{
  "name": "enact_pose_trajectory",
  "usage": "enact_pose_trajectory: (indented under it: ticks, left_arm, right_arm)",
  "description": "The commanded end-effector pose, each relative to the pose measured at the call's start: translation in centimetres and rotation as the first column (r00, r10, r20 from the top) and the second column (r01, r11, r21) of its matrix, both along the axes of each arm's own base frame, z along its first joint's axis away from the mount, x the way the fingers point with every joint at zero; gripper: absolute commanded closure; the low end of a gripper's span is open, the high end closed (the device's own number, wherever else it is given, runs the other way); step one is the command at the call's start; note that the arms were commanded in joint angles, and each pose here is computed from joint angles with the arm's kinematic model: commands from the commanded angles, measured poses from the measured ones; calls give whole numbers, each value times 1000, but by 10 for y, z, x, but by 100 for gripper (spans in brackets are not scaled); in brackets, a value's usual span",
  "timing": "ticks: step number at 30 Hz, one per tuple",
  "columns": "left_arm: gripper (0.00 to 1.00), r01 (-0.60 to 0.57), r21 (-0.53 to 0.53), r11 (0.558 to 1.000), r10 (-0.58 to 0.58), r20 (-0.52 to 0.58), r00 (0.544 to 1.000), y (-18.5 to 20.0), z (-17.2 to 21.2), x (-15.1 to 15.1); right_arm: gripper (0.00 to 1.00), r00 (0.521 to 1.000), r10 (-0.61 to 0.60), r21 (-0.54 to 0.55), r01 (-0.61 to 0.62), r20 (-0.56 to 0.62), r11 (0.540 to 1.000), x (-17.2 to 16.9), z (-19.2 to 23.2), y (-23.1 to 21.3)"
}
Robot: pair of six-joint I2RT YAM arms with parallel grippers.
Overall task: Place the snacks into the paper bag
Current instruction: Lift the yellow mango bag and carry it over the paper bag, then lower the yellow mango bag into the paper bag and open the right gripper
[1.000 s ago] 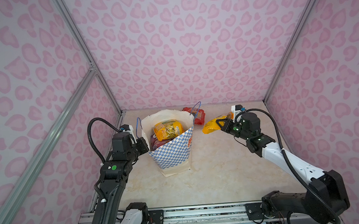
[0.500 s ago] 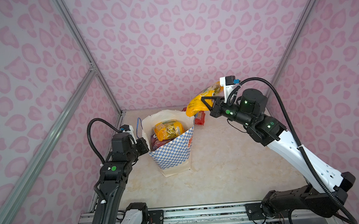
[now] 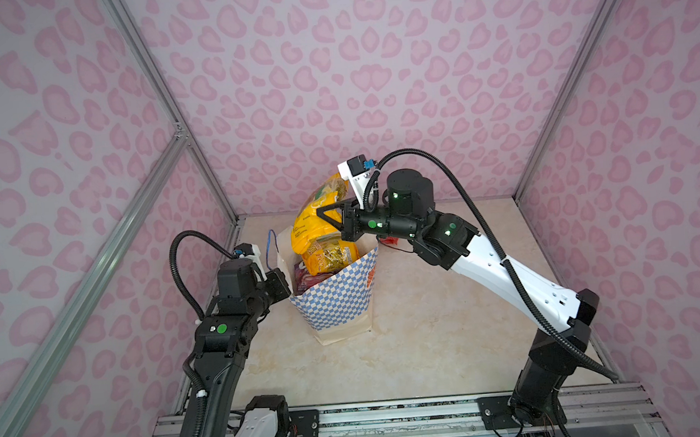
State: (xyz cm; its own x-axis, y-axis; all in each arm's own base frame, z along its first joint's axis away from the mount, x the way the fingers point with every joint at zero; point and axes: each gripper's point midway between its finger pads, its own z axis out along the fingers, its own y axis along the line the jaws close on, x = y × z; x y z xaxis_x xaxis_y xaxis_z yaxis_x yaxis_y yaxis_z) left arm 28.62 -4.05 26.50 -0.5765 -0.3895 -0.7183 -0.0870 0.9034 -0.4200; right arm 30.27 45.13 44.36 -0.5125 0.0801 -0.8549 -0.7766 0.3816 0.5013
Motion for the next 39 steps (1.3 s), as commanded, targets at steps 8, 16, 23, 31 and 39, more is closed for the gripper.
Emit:
enact_pose_trajectory:
  ticks: [8, 16, 23, 31, 39]
  left_arm:
    - [91, 7, -6, 1000, -7, 44, 999, -1, 9, 4]
    - [91, 5, -4, 1000, -4, 43, 999, -1, 9, 4]
    - [92, 3, -1, 1000, -3, 44, 999, 0, 9, 4]
    - [91, 2, -2, 1000, -2, 45, 999, 0, 9, 3]
    - [91, -1, 1, 1000, 1, 45, 999, 0, 9, 4]
  right_arm:
    - [100, 987, 39, 1, -40, -158, 999, 33, -65, 29]
    - [100, 964, 41, -56, -58, -262, 997, 56, -119, 52]
    - [100, 931, 36, -154, -97, -362, 983, 65, -167, 67]
    - [87, 932, -182, -409, 40, -314, 912, 76, -213, 19]
    - [65, 957, -248, -480, 149, -151, 865, 72, -179, -6]
